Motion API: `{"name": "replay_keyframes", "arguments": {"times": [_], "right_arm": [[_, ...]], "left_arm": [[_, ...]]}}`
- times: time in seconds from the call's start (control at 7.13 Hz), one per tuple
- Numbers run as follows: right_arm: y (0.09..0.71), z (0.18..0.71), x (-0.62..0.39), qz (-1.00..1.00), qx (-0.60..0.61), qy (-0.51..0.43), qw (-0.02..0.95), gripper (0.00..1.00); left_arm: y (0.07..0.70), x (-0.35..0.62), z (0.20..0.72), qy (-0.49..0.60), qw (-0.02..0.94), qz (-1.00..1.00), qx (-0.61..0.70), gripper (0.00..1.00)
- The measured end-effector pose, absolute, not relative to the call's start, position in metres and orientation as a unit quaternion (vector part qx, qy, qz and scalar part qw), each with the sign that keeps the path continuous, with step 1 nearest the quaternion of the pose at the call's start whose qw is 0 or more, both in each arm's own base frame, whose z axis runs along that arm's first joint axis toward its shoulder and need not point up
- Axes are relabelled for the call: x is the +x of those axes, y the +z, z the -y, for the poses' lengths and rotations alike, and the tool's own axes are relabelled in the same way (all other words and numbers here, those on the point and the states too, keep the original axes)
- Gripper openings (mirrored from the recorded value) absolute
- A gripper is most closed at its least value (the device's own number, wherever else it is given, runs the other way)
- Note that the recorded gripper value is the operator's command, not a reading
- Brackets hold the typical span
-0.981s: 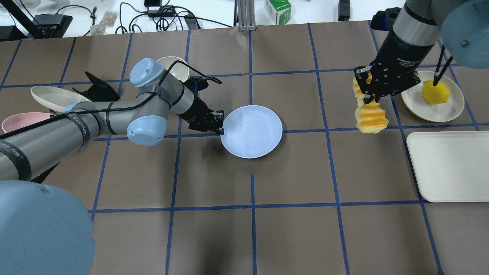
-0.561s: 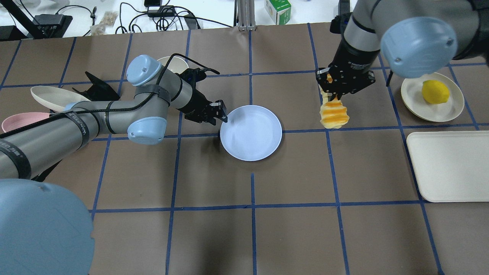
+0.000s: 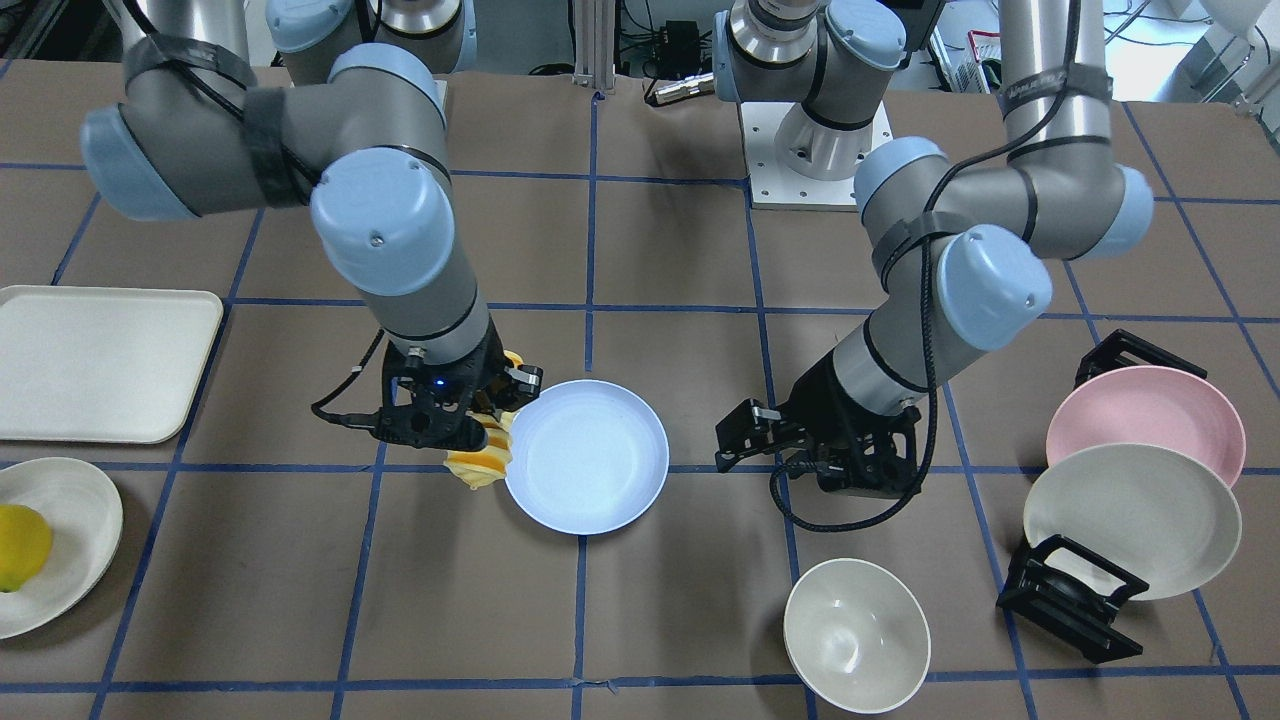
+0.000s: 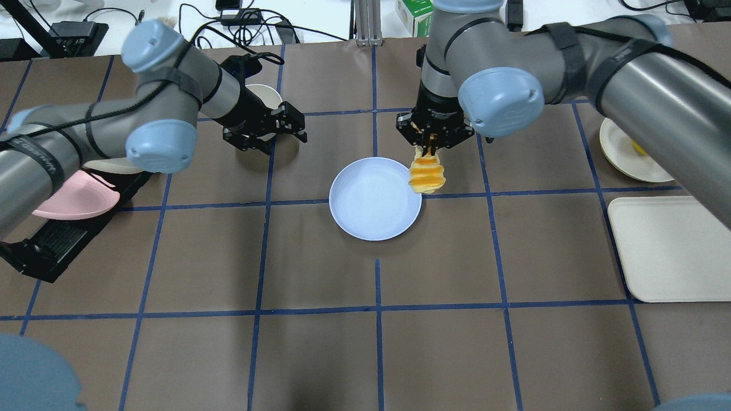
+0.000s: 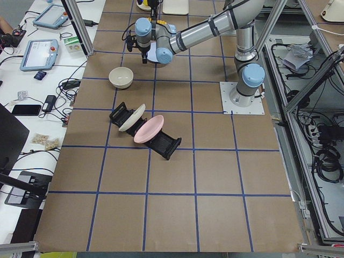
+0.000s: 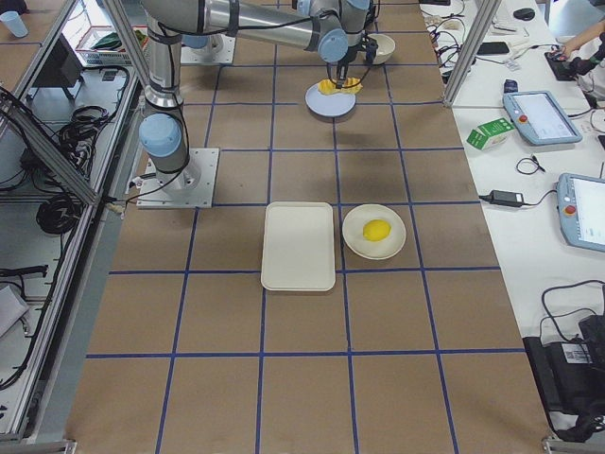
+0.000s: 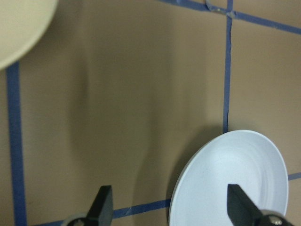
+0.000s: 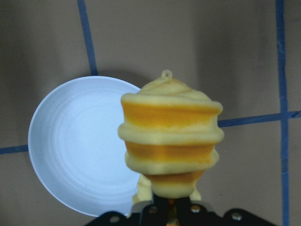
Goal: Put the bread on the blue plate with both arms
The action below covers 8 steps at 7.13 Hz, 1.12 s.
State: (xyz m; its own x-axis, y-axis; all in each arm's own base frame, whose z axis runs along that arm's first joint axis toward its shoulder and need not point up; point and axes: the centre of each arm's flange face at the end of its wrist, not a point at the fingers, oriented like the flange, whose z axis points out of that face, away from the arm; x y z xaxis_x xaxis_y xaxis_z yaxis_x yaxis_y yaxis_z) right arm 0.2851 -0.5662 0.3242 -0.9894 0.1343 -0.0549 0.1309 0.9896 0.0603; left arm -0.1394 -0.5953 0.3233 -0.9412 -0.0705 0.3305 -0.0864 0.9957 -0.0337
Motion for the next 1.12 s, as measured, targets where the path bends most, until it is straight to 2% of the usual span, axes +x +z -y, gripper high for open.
{"name": "replay_keyframes", "arguments": {"times": [0.42,0.56,0.98,1.12], "right_arm": [[0.265,0.56,0.344,-0.997,0.058,0.038,0.024,0.0],[0.25,0.557,0.355,-0.997,0.052,0.044,0.021,0.0],[0.215,0.545,0.38,-0.997,0.049,0.058,0.014,0.01],[0.21,0.543,0.382,-0.997,0.048,0.06,0.014,0.17]], "left_arm": [[0.43,-0.141,0.564,-0.015,0.119,0.992,0.032,0.93],[0.457,-0.156,0.55,-0.012,0.095,0.995,0.014,1.0],[0.509,-0.187,0.524,0.025,0.055,0.998,-0.019,1.0],[0.51,-0.186,0.523,0.028,0.052,0.998,-0.017,1.0]]}}
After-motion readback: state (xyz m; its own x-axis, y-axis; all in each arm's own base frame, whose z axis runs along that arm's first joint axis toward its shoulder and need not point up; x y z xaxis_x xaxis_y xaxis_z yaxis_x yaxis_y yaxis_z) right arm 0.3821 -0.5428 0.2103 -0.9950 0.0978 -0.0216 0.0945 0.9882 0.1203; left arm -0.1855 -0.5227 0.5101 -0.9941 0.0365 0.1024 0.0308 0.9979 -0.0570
